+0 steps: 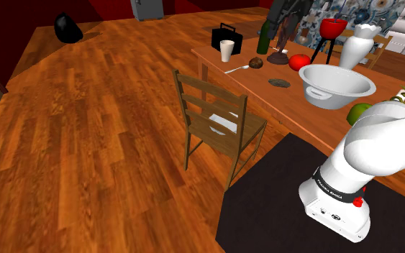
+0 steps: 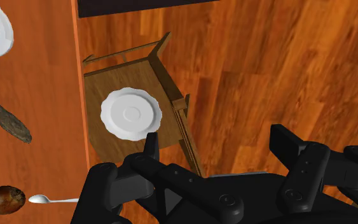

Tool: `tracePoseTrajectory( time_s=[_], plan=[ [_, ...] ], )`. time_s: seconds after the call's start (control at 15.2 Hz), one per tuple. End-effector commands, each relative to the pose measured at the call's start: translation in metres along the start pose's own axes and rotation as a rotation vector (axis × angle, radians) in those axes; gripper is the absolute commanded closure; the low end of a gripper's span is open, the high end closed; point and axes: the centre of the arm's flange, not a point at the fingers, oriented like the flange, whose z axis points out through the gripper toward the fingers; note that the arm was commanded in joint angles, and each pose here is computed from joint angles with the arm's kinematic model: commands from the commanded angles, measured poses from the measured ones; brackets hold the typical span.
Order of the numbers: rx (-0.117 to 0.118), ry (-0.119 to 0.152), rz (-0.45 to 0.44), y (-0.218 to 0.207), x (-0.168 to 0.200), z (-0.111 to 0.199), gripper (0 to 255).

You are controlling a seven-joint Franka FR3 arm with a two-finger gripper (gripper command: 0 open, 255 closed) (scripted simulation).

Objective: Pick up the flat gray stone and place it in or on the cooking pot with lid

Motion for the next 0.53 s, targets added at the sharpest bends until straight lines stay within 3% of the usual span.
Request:
tracePoseTrajectory(
  time_s=[0.0, 0.46],
  plan=[
    [0.000, 0.000, 0.000, 0.000, 0.000, 0.000, 0],
    [-0.009, -0.024, -0.073, 0.070, 0.012, 0.058, 0]
  ],
)
